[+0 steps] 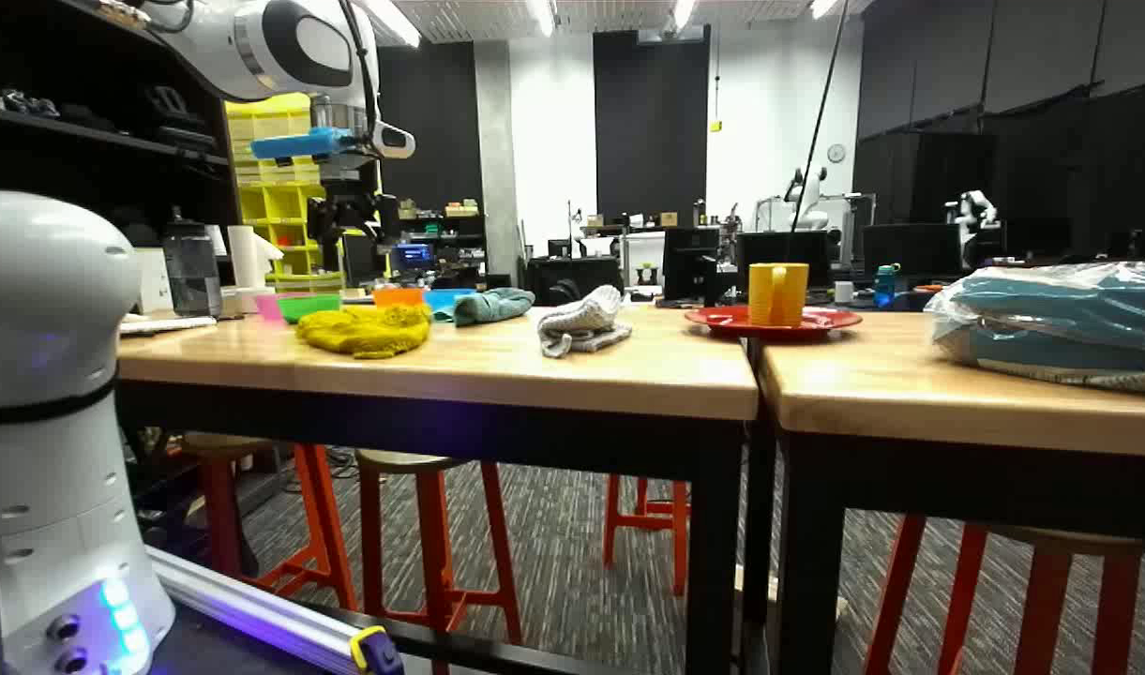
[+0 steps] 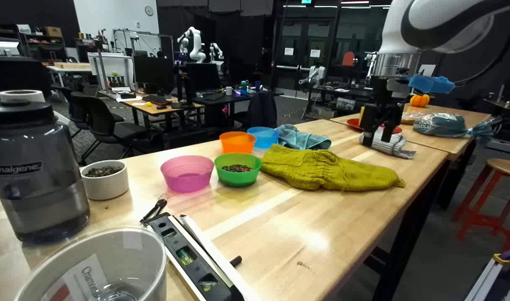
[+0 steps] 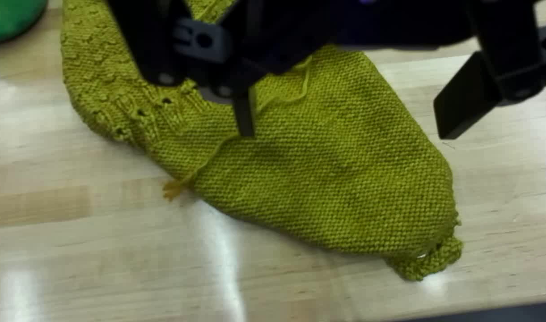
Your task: Fold the green thing
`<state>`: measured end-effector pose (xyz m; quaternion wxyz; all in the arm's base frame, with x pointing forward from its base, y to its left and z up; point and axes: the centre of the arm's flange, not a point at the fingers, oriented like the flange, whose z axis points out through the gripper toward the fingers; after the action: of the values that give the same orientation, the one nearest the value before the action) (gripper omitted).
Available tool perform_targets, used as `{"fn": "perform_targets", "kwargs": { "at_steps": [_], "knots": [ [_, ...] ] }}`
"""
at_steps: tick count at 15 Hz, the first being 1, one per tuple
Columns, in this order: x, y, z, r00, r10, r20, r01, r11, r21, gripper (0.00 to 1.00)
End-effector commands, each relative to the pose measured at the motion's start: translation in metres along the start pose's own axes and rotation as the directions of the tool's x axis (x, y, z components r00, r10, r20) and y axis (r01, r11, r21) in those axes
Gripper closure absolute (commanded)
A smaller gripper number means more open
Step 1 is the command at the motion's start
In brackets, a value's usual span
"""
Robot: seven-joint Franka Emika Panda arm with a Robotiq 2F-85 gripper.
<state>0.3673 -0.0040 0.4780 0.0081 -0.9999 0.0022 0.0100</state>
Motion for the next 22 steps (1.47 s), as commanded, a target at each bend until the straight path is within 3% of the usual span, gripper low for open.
{"fn": "perform_targets", "kwargs": {
  "at_steps": [1, 13, 22],
  "knots": [
    [0.000, 0.000, 0.000, 1.000, 0.000, 0.000, 0.000, 1.000, 0.000, 0.00],
    [0.000, 0.000, 0.000, 1.000, 0.000, 0.000, 0.000, 1.000, 0.000, 0.00],
    [-0.007, 0.030, 0.020, 0.994, 0.113, 0.011, -0.113, 0.993, 0.025, 0.00]
  ]
}}
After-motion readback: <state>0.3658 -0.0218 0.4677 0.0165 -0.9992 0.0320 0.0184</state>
